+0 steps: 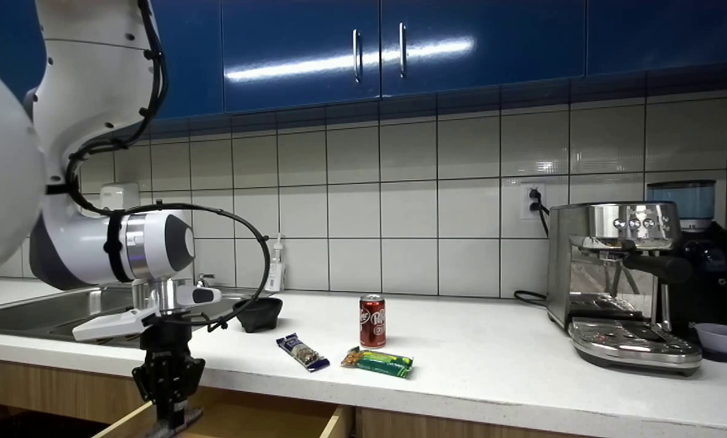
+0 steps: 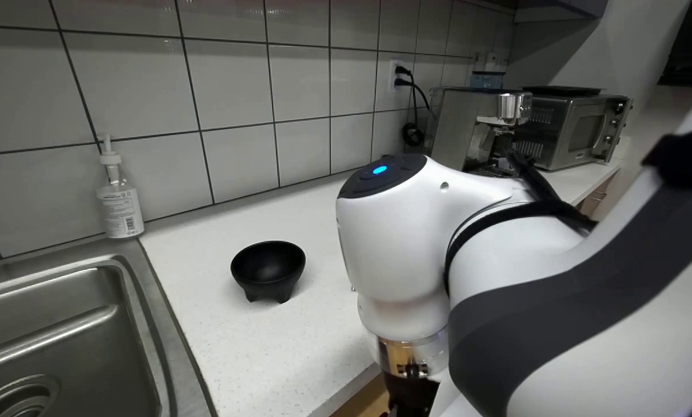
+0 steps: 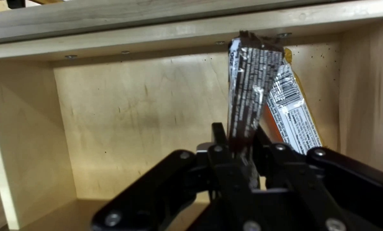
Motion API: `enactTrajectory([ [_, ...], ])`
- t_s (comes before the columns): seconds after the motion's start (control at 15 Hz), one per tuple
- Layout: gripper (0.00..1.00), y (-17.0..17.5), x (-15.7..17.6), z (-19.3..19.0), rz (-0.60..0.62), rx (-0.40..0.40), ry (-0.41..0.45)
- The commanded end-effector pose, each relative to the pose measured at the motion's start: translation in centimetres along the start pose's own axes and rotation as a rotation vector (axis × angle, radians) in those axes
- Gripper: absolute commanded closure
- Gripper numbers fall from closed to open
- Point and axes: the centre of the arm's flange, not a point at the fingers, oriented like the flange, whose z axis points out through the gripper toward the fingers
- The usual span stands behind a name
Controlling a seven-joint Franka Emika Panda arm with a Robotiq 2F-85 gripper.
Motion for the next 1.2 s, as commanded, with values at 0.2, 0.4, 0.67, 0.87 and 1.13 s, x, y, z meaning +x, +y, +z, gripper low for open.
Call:
enactTrajectory([
  [0.2,0.20,0.9,0.0,-2.4,0.034,0.003,0.018],
  [0.4,0.01,2.0,0.5,-4.9,0.063,0.024,0.045],
  [0.67,0.00,4.4,1.5,-8.2,0.110,0.021,0.080],
  [0.87,0.00,5.8,2.4,-9.8,0.153,0.017,0.087],
  [1.13,0.00,7.9,4.5,-10.9,0.184,0.014,0.060],
])
